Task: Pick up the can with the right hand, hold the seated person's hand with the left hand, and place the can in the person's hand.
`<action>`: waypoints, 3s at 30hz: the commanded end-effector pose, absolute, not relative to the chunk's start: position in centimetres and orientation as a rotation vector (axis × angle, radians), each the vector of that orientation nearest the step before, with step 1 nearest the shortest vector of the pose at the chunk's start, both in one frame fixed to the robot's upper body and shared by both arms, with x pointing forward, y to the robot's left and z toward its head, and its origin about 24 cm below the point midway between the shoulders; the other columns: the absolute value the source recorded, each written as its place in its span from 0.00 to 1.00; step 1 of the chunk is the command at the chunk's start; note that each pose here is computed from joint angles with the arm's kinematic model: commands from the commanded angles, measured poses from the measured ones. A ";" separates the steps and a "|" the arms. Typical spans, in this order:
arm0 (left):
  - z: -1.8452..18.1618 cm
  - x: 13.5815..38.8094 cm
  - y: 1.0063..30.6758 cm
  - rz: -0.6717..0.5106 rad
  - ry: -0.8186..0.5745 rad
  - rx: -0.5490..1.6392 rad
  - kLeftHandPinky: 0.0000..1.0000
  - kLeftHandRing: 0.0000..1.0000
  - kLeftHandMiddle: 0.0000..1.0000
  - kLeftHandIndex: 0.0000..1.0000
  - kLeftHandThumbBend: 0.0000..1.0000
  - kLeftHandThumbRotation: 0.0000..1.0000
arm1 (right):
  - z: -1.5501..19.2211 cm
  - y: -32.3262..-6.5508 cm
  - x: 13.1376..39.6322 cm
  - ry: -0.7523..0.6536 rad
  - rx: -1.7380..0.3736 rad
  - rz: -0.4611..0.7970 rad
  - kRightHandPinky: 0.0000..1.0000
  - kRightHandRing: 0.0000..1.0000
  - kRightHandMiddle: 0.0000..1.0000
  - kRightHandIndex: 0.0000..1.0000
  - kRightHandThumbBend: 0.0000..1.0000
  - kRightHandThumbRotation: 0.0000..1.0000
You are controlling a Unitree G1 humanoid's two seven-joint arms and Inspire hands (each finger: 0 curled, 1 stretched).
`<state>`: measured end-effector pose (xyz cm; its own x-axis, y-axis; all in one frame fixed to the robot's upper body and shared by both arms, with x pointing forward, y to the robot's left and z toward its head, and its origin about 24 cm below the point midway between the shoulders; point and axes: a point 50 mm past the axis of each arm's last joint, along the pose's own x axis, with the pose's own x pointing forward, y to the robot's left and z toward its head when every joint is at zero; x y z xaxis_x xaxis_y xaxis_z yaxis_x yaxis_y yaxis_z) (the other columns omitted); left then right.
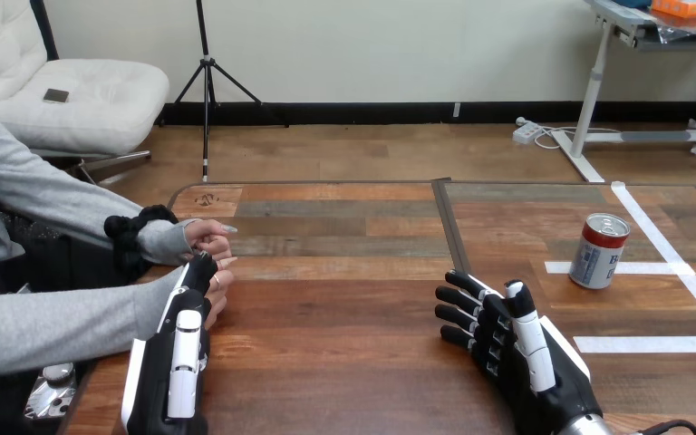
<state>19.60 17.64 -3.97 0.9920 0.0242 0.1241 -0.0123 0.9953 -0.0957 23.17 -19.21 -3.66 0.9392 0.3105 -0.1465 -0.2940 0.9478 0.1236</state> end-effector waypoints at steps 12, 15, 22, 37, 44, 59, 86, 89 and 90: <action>-1.9 21.5 17.5 -0.009 -0.234 -0.091 1.00 0.99 0.93 0.92 0.37 1.00 | -1.1 -18.9 25.4 0.049 0.067 0.324 0.89 0.89 0.89 0.90 0.92 1.00; -1.9 21.6 17.5 -0.012 -0.230 -0.092 1.00 0.99 0.93 0.92 0.37 1.00 | -1.1 -18.9 25.4 0.051 0.064 0.327 0.89 0.89 0.89 0.90 0.91 1.00; -1.9 21.8 17.5 0.001 -0.232 -0.095 1.00 0.98 0.92 0.90 0.39 1.00 | -1.0 -19.0 25.6 0.054 0.069 0.326 0.89 0.90 0.90 0.90 0.92 1.00; -1.9 21.8 17.6 -0.001 -0.219 -0.068 1.00 0.97 0.92 0.90 0.42 0.96 | -1.1 -19.2 25.5 0.056 0.060 0.324 0.88 0.89 0.89 0.90 0.90 1.00; -2.0 21.9 17.6 0.003 -0.215 -0.063 1.00 0.96 0.91 0.89 0.43 0.93 | -1.2 -19.2 25.5 0.052 0.105 0.326 0.89 0.90 0.89 0.90 0.85 1.00; -2.1 22.1 17.7 0.012 -0.213 -0.068 1.00 0.94 0.89 0.87 0.47 0.91 | 0.3 -19.7 27.0 -0.009 0.069 0.304 0.92 0.88 0.88 0.89 0.89 1.00; -2.0 22.1 17.5 0.021 -0.229 -0.056 0.79 0.87 0.85 0.84 0.47 0.90 | 7.4 -22.3 31.6 -0.203 -0.044 0.235 0.83 0.85 0.83 0.84 0.93 1.00; -1.9 22.1 17.5 0.013 -0.229 -0.043 0.78 0.87 0.85 0.84 0.46 0.89 | 8.0 -22.4 32.0 -0.222 -0.047 0.226 0.83 0.85 0.83 0.84 0.92 1.00; -1.9 22.0 17.5 0.011 -0.229 -0.040 0.77 0.87 0.85 0.84 0.46 0.89 | 8.2 -22.5 32.0 -0.226 -0.048 0.224 0.83 0.85 0.83 0.84 0.92 1.00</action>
<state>20.19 17.68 -3.82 0.9921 0.0420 0.1186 -0.0335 0.9968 -0.0725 29.26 -22.16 3.11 0.9715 0.2305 0.0553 -0.2297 0.9730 -0.0205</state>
